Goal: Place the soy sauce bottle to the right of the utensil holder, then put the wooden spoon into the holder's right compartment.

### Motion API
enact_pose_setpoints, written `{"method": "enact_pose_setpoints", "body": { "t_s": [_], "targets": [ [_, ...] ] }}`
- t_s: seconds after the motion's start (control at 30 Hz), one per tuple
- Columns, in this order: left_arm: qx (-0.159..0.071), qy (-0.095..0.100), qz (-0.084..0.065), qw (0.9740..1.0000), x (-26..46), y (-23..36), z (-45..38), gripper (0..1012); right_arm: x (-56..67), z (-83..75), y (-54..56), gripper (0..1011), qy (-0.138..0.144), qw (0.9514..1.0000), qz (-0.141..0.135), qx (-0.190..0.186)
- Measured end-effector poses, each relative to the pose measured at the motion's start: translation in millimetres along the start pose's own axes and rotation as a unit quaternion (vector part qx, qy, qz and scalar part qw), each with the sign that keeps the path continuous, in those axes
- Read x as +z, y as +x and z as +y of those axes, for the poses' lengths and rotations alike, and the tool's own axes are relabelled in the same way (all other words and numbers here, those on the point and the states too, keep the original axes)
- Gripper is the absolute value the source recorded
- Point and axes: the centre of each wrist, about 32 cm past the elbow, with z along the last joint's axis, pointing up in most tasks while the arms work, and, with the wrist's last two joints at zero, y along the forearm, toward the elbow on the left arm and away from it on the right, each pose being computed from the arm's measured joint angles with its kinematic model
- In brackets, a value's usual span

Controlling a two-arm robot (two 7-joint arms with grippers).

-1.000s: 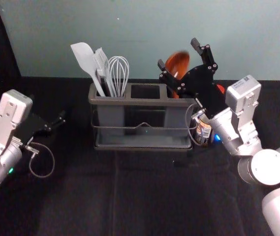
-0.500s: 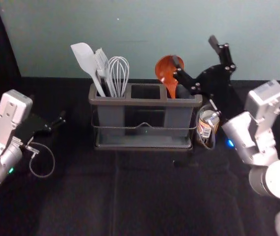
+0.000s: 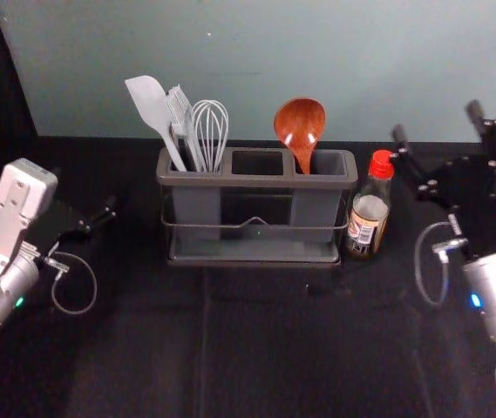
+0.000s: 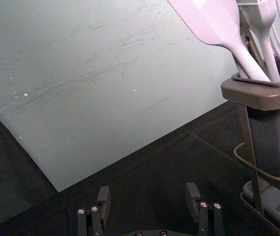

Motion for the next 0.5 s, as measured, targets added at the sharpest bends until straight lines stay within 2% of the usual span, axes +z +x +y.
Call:
{"method": "enact_pose_setpoints", "body": {
  "t_s": [0.03,0.1,0.2,0.23,0.27,0.37,0.4,0.5],
  "targets": [
    [0.0,0.0,0.0,1.0,0.0,0.0,0.0,1005,-0.4,-3.2,4.5,1003,-0.01,0.9998,-0.01,-0.014],
    [0.0,0.0,0.0,1.0,0.0,0.0,0.0,1005,-0.6,-4.4,6.5,1003,-0.014,0.9996,-0.015,-0.02],
    [0.0,0.0,0.0,1.0,0.0,0.0,0.0,1005,-2.8,-9.8,15.9,1003,-0.043,0.9973,-0.037,-0.047],
    [0.0,0.0,0.0,1.0,0.0,0.0,0.0,1005,-2.8,-9.8,15.9,1003,-0.043,0.9973,-0.037,-0.047],
    [0.0,0.0,0.0,1.0,0.0,0.0,0.0,1005,-5.7,-13.2,20.9,1002,-0.064,0.9951,-0.048,-0.058],
    [0.0,0.0,0.0,1.0,0.0,0.0,0.0,1005,-11.2,-18.6,27.4,1003,-0.101,0.9908,-0.061,-0.066],
    [0.0,0.0,0.0,1.0,0.0,0.0,0.0,1005,-11.2,-18.6,27.4,1003,-0.101,0.9908,-0.061,-0.066],
    [0.0,0.0,0.0,1.0,0.0,0.0,0.0,1005,-17.2,-24.8,33.0,1002,-0.147,0.9845,-0.068,-0.067]
  ]
}}
